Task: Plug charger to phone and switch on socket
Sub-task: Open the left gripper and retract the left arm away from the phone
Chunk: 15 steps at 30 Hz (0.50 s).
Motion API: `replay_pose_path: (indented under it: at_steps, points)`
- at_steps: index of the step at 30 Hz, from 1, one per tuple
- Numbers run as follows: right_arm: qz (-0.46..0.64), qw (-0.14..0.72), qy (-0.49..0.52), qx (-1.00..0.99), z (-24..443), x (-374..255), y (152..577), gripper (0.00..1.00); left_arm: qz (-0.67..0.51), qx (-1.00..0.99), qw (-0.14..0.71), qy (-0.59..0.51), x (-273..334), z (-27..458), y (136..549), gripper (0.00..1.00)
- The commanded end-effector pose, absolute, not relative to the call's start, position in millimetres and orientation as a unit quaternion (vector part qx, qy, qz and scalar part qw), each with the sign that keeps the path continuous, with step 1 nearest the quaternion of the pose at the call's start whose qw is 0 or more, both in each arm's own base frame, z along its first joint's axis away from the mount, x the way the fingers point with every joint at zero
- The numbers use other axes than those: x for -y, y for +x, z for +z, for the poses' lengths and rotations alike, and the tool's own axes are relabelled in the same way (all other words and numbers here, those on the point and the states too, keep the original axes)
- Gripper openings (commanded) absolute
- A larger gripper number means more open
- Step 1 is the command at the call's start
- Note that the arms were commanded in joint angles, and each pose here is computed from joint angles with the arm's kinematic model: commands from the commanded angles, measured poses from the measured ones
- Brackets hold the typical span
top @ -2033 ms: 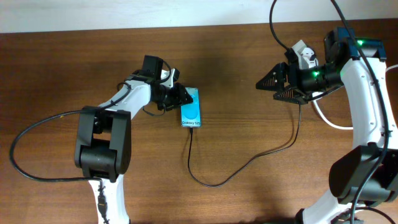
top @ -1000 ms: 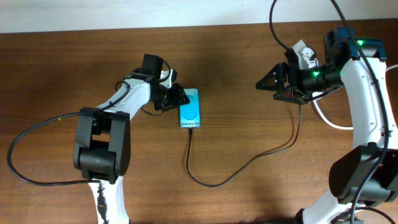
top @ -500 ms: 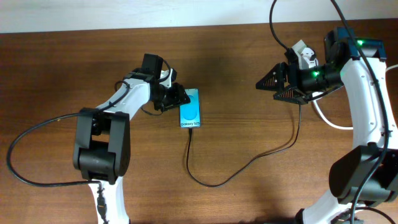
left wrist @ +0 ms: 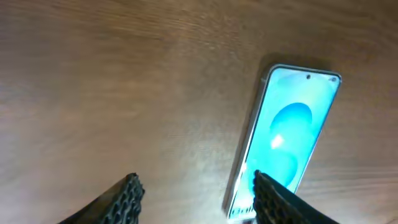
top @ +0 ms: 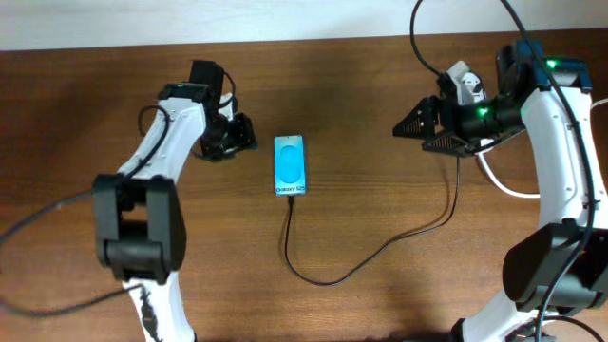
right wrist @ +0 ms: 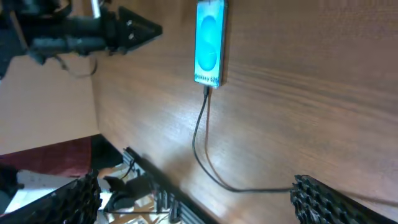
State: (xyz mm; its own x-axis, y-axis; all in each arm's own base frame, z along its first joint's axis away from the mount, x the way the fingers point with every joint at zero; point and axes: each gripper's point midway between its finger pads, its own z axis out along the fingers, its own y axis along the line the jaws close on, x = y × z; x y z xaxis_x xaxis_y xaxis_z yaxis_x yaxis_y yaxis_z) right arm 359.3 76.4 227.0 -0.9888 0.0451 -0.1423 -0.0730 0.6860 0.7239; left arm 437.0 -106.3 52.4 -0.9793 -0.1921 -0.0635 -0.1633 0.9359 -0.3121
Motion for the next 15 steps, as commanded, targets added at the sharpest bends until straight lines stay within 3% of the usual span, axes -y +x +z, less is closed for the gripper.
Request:
replay_pose_path:
  at_steps: [1, 7, 11, 13, 15]
  points:
    - [0.356, 0.149, -0.045, -0.922, 265, -66, 373, 0.89, -0.110, -0.975, 0.183, -0.064, 83, 169, 437, 0.63]
    - [0.233, 0.276, -0.044, -0.931, 376, -40, 353, 0.88, -0.089, -0.927, 0.357, -0.070, 53, 327, 362, 0.67]
    - [0.182, 0.400, -0.071, -0.896, 452, -41, 287, 0.89, -0.096, -0.896, 0.427, -0.070, 41, 384, 295, 0.73]
    - [0.151, 0.450, -0.064, -0.878, 478, -39, 247, 0.90, -0.089, -0.888, 0.444, -0.075, 33, 397, 264, 0.80]
    - [0.136, 0.497, -0.068, -0.854, 500, -42, 206, 0.96, -0.091, -0.883, 0.454, -0.075, 29, 403, 241, 0.96]
